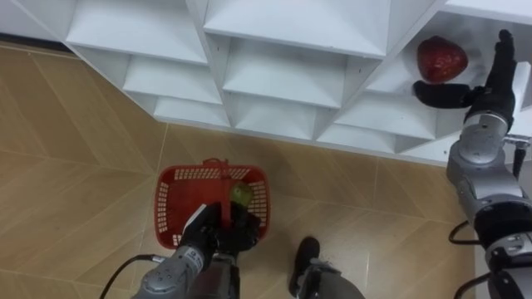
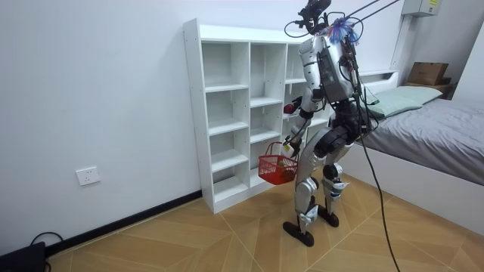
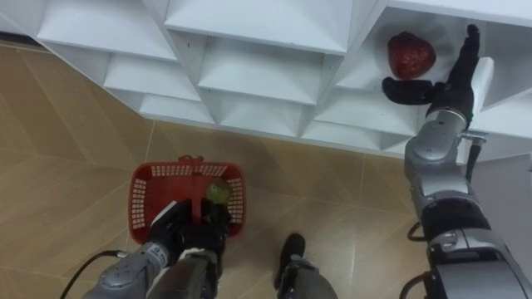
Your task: Collect fruits from the closet
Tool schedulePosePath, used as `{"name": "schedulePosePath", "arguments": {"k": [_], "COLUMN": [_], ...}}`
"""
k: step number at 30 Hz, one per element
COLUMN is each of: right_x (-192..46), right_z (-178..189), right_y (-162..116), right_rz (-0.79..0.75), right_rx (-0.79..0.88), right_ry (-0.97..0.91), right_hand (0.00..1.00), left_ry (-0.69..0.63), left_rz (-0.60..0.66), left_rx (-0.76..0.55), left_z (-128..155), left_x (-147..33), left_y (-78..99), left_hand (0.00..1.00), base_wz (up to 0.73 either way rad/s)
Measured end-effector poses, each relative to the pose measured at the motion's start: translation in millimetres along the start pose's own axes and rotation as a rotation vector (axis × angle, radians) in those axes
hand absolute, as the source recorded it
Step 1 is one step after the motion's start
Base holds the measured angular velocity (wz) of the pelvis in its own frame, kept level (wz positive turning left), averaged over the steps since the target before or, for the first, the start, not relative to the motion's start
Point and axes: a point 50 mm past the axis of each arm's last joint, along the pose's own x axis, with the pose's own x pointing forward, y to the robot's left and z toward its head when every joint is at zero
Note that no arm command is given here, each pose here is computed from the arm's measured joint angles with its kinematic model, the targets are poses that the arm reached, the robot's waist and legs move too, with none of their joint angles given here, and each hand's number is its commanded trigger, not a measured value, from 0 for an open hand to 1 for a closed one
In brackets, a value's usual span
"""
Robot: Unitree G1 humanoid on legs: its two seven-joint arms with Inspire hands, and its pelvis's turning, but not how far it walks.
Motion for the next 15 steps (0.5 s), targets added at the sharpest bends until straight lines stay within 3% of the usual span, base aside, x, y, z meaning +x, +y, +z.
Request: {"name": "schedulePosePath", "arguments": {"k": [15], "right_x": [-3.4], "right_z": [1.2], "right_y": [13.1], "right_rz": [0.080], "right_rx": [-0.049], "right_ry": [-0.005], "right_hand": [0.00], "left_ry": [0.036], "left_rz": [-0.018], "left_rx": [0.013], "left_z": [-1.4], "left_x": [0.6], "left_y": [0.1], "left_hand": [1.00], "base_wz": [0.00]}}
